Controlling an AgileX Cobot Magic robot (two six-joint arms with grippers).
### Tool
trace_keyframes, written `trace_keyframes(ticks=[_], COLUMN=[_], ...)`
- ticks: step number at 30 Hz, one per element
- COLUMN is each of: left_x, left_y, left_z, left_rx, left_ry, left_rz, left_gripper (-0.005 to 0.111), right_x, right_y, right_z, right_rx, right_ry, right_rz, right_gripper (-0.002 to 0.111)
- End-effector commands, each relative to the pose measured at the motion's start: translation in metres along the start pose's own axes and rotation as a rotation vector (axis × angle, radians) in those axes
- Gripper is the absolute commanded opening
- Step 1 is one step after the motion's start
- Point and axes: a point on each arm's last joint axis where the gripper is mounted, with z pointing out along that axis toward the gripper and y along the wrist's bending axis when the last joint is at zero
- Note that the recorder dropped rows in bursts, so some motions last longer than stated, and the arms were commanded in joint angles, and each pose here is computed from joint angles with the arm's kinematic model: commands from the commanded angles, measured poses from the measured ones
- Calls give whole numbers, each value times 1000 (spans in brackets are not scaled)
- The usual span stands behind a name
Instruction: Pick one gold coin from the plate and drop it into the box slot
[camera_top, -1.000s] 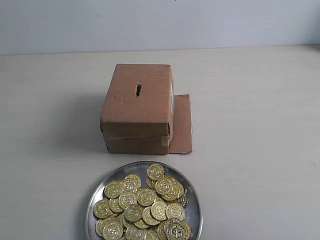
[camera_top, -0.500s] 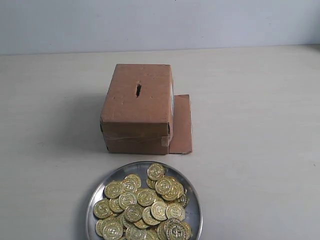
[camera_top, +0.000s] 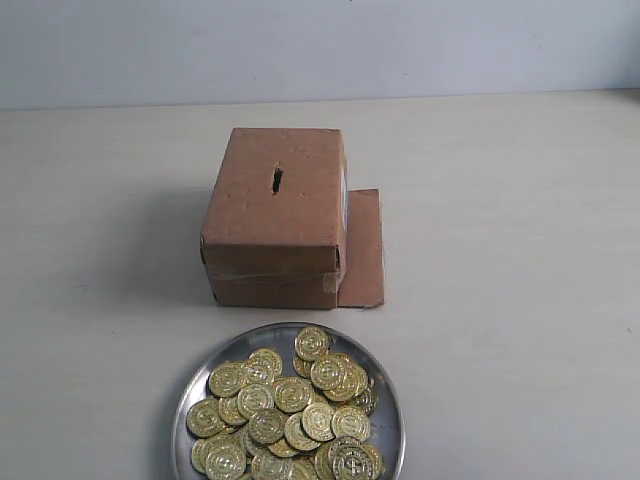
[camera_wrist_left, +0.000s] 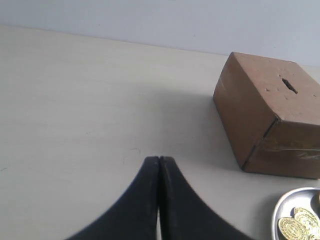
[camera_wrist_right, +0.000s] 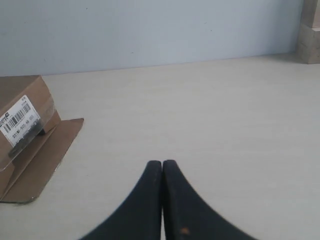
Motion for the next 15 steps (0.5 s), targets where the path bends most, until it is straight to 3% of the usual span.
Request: trace_keyframes(ticks=[1,9,15], left_x=[-2,-5,-11], left_y=[-1,-1,-2], left_z=[0,0,-1], left_rx=[10,12,19], left_ry=[-30,-61,-136], left_rz=[7,79,79], left_gripper=[0,0,0], right_x=[-8,-10,-22], right_y=[1,1,1], right_z=[0,-1,-3], right_rx=[-14,-13,-17], right_ry=[-98,-120,-258], right_rz=[30,26,40], right_gripper=[0,0,0])
